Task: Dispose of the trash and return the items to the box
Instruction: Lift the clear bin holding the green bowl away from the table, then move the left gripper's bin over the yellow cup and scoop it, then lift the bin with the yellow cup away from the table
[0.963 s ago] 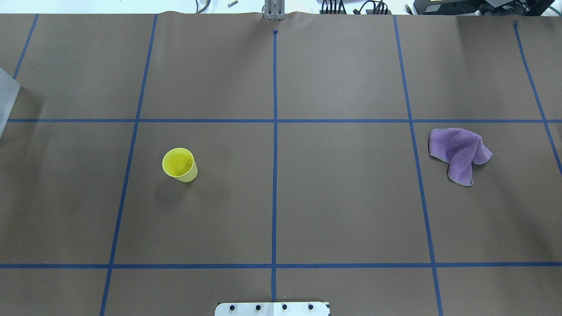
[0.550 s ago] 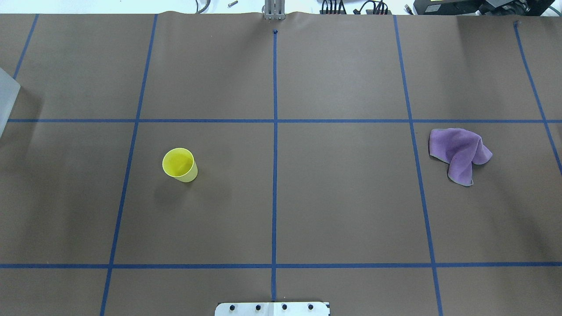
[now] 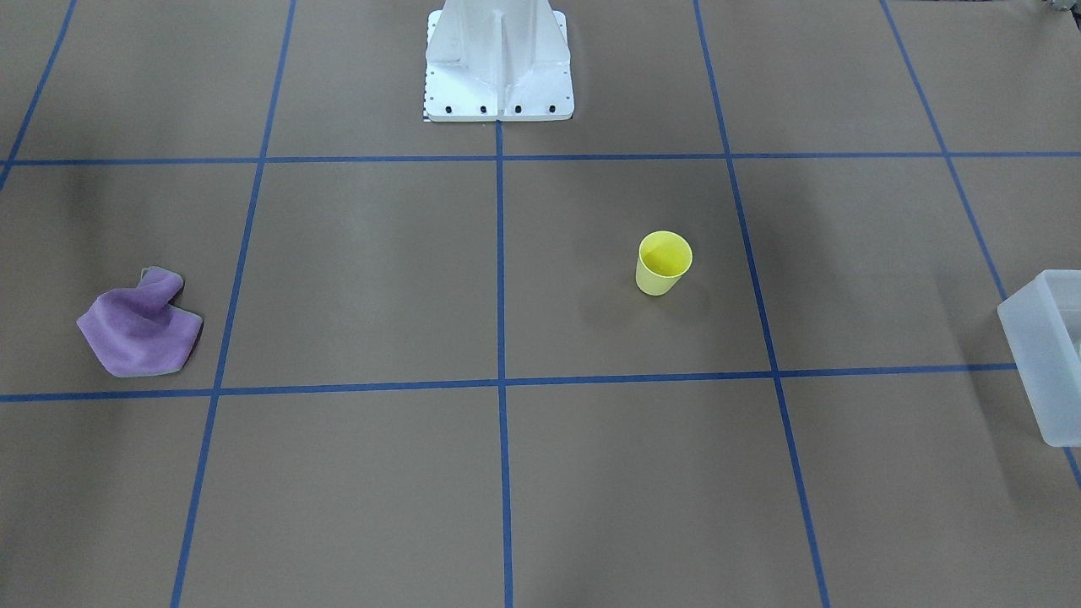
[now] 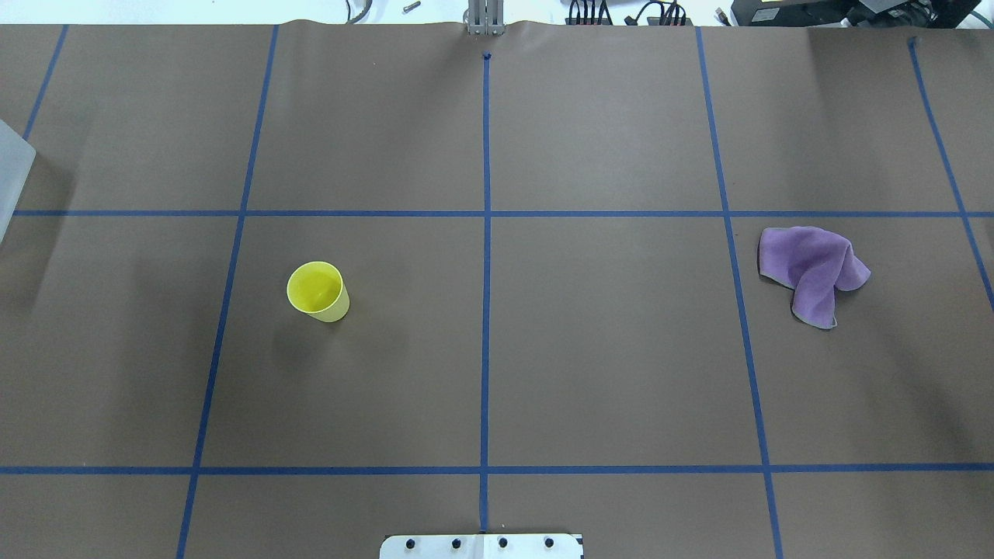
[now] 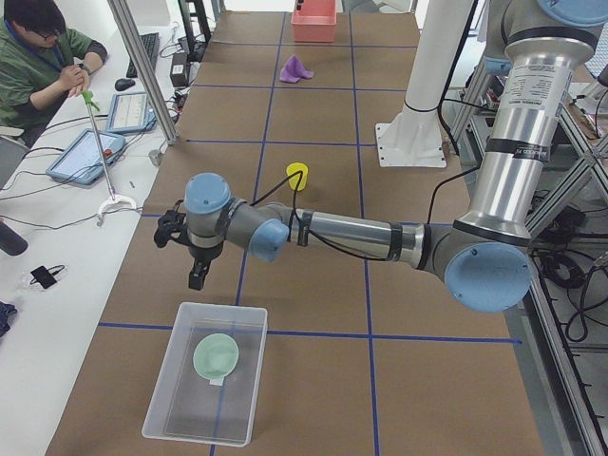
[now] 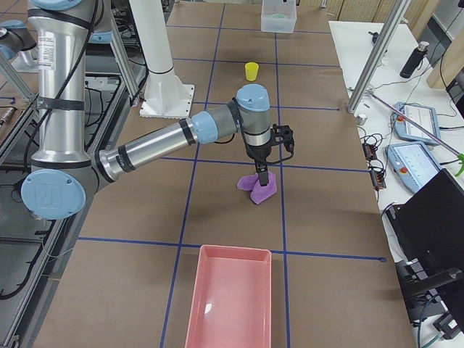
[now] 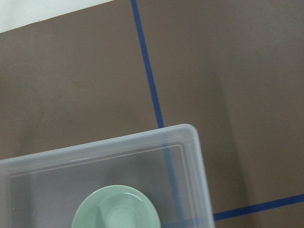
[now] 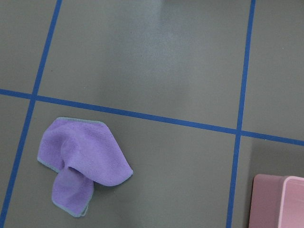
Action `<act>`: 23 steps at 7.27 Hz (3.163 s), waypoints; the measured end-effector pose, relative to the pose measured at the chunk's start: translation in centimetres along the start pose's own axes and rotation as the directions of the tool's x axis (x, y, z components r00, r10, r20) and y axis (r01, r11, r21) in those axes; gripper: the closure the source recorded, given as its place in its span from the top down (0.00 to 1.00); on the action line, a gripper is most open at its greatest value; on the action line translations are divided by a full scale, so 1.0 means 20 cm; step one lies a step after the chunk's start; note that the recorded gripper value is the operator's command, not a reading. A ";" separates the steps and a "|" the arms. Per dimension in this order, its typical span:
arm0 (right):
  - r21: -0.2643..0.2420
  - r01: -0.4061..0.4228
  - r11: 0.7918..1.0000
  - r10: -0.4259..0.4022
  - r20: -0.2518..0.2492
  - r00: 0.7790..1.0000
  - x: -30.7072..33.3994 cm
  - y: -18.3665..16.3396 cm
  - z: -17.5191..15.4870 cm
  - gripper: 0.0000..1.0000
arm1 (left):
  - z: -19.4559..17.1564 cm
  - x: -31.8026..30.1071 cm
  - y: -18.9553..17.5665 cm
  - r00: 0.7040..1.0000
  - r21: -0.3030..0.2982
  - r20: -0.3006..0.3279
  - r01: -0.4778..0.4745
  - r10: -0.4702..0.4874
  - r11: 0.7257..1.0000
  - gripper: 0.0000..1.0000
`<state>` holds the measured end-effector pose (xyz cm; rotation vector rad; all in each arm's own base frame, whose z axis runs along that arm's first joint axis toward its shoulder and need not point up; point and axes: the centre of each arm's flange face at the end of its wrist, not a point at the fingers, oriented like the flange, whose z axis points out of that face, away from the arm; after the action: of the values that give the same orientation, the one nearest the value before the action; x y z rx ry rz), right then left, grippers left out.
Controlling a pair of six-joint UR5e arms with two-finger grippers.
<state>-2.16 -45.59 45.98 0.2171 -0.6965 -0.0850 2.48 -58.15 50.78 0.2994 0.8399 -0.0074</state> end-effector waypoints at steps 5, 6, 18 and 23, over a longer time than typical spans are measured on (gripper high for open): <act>-0.009 -0.066 0.998 0.066 0.014 0.998 -0.10 -0.01 0.04 1.00 | 0.26 1.56 0.43 0.984 -0.072 -0.132 0.112 -0.121 0.991 0.99; -0.003 -0.082 0.997 0.082 0.020 0.996 -0.16 -0.02 0.06 1.00 | 0.35 1.76 0.52 0.984 -0.075 -0.130 0.116 -0.125 0.990 0.98; 0.008 -0.093 0.996 0.093 0.013 0.996 -0.30 -0.02 0.14 1.00 | 0.56 2.00 0.69 0.990 -0.074 -0.093 0.103 -0.110 0.992 0.00; 0.010 -0.098 0.995 0.097 0.031 0.995 -0.40 -0.06 0.15 1.00 | 0.09 0.77 0.24 1.000 -0.041 -0.008 -0.006 0.006 0.999 0.00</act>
<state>-10.19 -46.08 42.84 0.1925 -0.7370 0.0088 14.70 -52.41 41.92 0.2633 0.8457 0.0164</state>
